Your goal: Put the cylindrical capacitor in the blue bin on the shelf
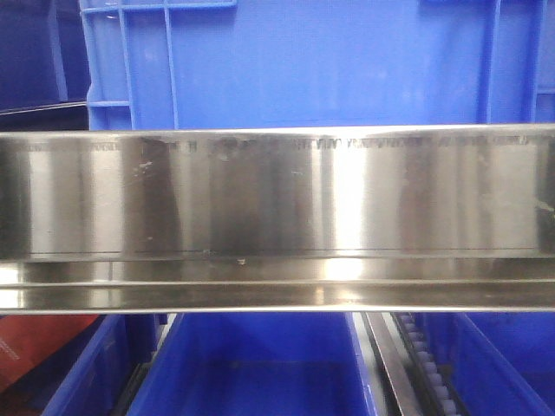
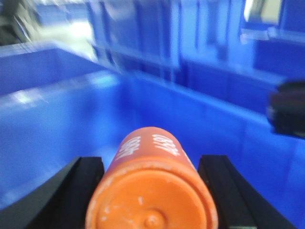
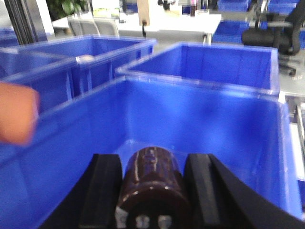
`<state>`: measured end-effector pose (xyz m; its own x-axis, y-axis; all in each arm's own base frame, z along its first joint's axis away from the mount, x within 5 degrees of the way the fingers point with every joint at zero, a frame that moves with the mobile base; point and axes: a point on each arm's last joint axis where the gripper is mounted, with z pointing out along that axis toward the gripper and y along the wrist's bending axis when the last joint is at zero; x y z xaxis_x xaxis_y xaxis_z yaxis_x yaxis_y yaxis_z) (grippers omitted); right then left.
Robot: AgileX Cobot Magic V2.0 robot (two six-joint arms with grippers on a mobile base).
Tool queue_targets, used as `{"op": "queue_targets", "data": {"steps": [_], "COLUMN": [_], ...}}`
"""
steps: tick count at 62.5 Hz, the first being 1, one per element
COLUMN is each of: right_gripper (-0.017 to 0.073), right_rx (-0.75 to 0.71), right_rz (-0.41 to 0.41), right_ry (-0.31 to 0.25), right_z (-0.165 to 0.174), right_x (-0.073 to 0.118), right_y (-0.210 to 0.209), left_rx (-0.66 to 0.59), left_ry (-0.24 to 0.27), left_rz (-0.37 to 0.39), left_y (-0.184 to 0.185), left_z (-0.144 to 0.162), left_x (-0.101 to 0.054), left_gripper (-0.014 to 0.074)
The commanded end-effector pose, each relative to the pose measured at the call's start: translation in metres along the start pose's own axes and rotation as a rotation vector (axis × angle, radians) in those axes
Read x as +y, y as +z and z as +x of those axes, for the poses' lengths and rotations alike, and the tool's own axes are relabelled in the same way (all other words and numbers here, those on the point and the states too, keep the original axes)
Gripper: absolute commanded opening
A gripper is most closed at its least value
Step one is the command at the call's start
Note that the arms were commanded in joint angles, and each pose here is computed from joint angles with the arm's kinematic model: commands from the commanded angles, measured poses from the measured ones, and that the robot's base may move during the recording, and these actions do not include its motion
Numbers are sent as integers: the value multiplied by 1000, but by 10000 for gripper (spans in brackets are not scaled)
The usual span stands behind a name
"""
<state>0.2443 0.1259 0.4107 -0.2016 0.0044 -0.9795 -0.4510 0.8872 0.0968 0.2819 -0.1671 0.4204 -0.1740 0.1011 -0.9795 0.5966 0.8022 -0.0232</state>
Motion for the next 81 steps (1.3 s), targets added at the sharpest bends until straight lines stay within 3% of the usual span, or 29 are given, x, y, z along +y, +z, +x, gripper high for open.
{"op": "queue_targets", "data": {"steps": [1, 6, 10, 18, 22, 29, 34, 38, 44, 49, 55, 67, 72, 81], "right_gripper": [57, 253, 396, 540, 554, 549, 538, 479, 297, 69, -167, -168, -168, -168], "right_rx": [-33, -33, -28, -20, -20, -37, -49, -56, -72, -81, -58, -95, -126, -126], "right_rz": [-2, -2, -2, -2, -2, -4, -5, -6, 2, 13, 38, 74, 75, 75], "right_ry": [-16, -16, -16, -16, -16, -16, -18, -19, -38, -48, -44, -50, -55, -55], "right_z": [-6, -6, -5, -5, -5, -8, -12, -14, -17, -20, -20, -17, -7, 20], "right_x": [1, 1, 1, 1, 1, 1, 2, 2, 1, -1, -7, -14, -14, -13], "right_y": [-1, -1, -1, -1, -1, -7, -13, -18, -24, -29, -38, -64, -78, -106], "left_rx": [-31, -31, -30, -32, -36, -41, -56, -68, -87, -99, -91, -131, -157, -182], "left_ry": [7, 7, 7, -29, -53, -58, -56, -52, -51, -51, -56, -77, -122, -128], "left_rz": [-4, -4, -4, 6, 12, 6, 5, 3, -5, -13, -8, -62, -100, -154], "left_y": [-2, -2, -2, -2, -2, -4, -9, -13, -15, -18, -27, -52, -66, -98], "left_z": [-6, -6, -6, -6, -6, -8, -11, -14, -17, -19, -22, -12, 5, 36], "left_x": [-2, -2, -2, -2, -3, -1, -1, -2, -1, 0, 3, 8, 9, 7], "left_gripper": [-99, 6, 147, 509, 626, 535, 414, 293, 78, -111, -111, -111, -111, -111]}}
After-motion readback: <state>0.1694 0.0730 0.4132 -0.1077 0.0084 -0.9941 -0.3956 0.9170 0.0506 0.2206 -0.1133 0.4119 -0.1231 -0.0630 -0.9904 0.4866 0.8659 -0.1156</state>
